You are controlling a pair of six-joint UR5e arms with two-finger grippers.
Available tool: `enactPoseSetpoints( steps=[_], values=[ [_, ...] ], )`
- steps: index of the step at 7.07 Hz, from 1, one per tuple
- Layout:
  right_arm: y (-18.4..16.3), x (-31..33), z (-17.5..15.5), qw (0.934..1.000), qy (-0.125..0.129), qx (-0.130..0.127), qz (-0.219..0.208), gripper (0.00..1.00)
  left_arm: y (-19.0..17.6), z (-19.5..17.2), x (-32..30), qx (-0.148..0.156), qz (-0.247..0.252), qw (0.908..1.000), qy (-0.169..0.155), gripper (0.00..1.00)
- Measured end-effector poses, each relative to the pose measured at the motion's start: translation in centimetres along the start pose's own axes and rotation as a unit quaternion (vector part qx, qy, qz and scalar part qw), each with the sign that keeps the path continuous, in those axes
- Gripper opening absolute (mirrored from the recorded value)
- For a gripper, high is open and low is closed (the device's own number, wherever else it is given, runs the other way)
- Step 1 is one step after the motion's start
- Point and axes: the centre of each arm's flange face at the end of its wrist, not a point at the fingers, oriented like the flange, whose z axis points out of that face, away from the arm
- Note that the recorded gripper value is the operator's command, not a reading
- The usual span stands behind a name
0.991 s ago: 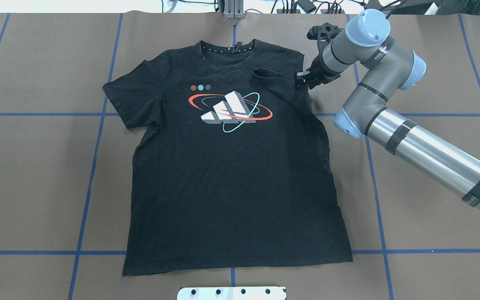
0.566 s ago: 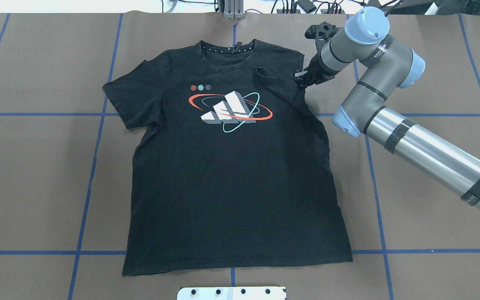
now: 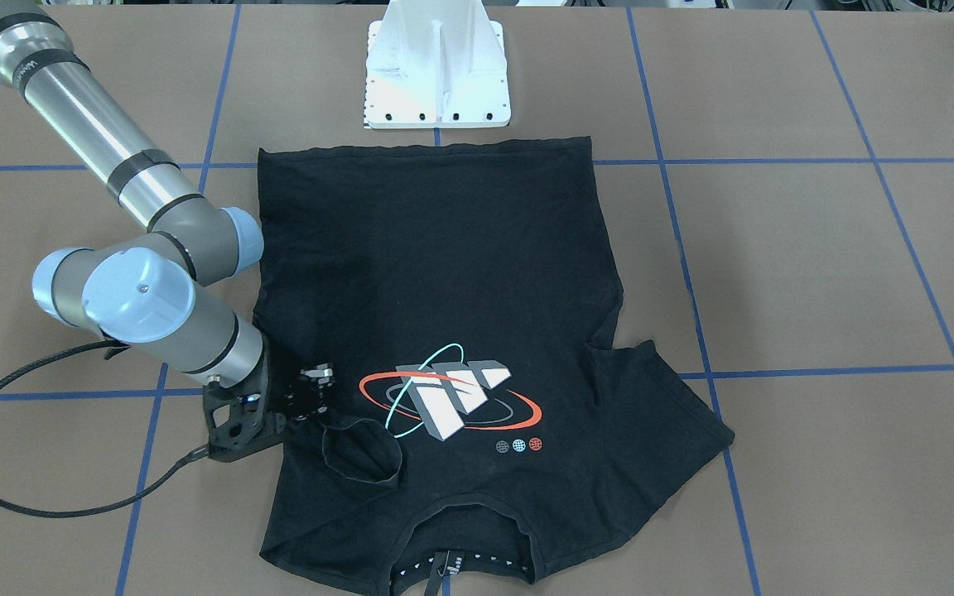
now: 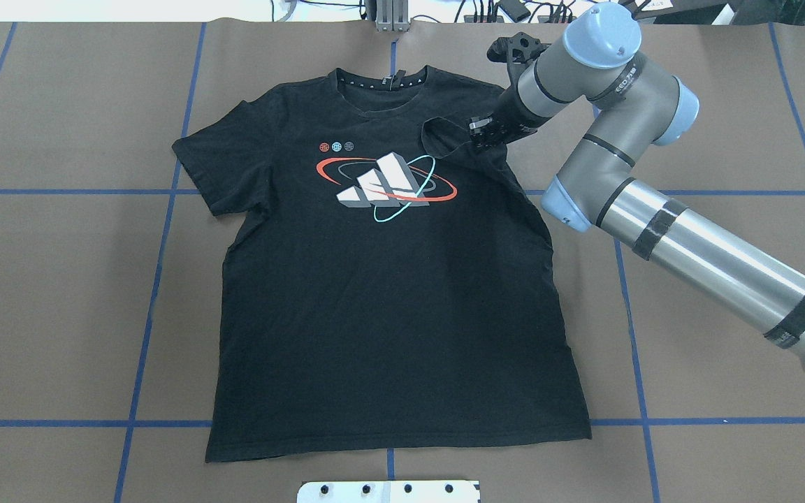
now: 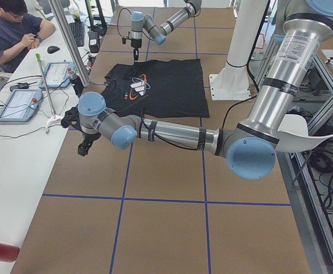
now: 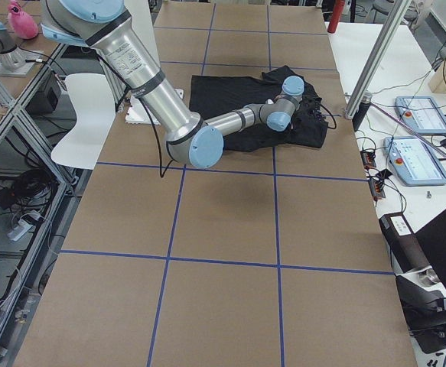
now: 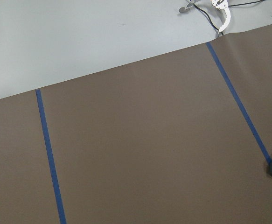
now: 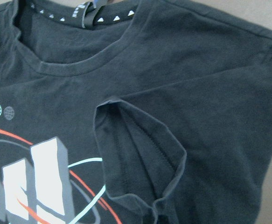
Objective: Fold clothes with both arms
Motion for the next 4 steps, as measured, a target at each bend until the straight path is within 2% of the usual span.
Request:
enactPoseSetpoints(
  steps=[1, 2, 4],
  values=[
    [1.2, -1.8, 0.7, 0.9999, -0.01, -0.007, -0.01, 0.38, 0.0, 0.0, 0.0, 0.0, 0.0, 1.0, 0.0, 1.0],
    [2.2, -3.3, 1.3, 0.9996, -0.018, -0.013, -0.019, 0.99, 0.0, 0.0, -0.1, 0.0, -0.001, 1.0, -0.001, 1.0],
    [3.5, -4.6, 2.1, 0.9991, -0.026, -0.021, -0.027, 1.0, 0.1, 0.1, -0.1, -0.001, -0.002, 1.0, -0.001, 1.0]
  ],
)
